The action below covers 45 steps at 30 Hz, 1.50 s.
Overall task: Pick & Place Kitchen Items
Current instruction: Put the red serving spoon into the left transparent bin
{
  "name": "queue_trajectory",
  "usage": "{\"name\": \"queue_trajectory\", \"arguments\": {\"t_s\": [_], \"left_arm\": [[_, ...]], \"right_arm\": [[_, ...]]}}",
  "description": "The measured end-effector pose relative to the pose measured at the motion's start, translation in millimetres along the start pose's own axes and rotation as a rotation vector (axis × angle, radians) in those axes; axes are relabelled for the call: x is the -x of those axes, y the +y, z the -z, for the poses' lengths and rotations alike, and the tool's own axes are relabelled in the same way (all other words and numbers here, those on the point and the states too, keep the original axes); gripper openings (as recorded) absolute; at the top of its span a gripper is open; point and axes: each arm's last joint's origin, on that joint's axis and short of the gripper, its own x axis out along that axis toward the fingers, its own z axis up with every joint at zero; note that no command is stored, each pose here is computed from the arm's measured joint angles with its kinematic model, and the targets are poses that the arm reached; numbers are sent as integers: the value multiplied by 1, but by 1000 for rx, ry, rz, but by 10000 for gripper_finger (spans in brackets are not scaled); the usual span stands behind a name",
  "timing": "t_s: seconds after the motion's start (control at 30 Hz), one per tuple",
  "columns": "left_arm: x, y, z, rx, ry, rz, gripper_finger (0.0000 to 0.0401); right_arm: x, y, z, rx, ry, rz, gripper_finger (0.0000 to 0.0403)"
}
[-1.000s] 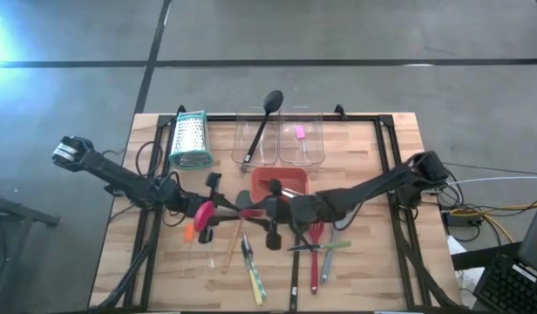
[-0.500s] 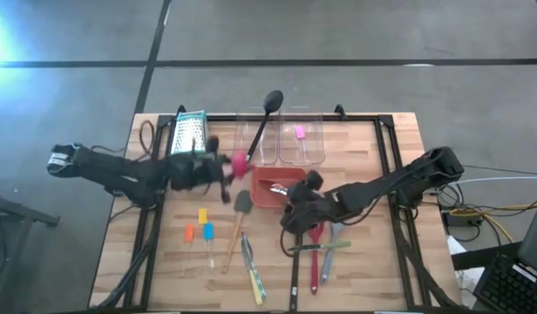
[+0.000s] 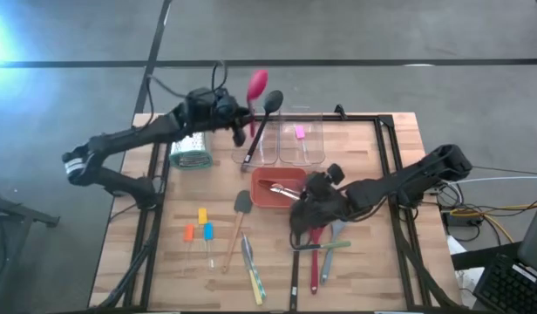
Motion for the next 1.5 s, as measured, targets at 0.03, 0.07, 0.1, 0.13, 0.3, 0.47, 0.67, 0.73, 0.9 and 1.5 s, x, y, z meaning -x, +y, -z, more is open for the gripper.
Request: {"name": "queue_trajectory", "arguments": {"t_s": [0.03, 0.07, 0.1, 0.13, 0.3, 0.47, 0.67, 0.73, 0.9, 1.5], "left_arm": [[-5, 6, 1, 15, 9, -3, 79], [-10, 12, 3, 32, 17, -2, 79], [-16, 16, 5, 48, 31, -2, 79], [-22, 21, 8, 59, 50, -3, 79], [-49, 32, 20, 91, 176, -17, 79], [-68, 37, 21, 119, 286, -13, 79], [-81, 43, 17, 139, 374, -19, 79], [-85, 44, 23, 157, 402, -24, 79], [-89, 49, 36, 208, 484, -37, 79], [-115, 59, 82, 317, 657, -19, 79]], "right_arm": [[2, -2, 1, -4, -6, 15, 181], [4, -3, 3, -3, -8, 27, 180], [6, -4, 5, -2, -11, 36, 179], [8, -4, 6, -1, -15, 41, 178], [14, -4, 9, 14, -33, 43, 179], [16, -2, 12, 21, -33, 33, 179], [17, -2, 12, 7, -33, 32, 171], [17, -2, 12, 7, -34, 30, 171], [20, -1, 15, 9, -33, 22, 173], [20, 0, 15, 5, -35, 17, 166]]}}
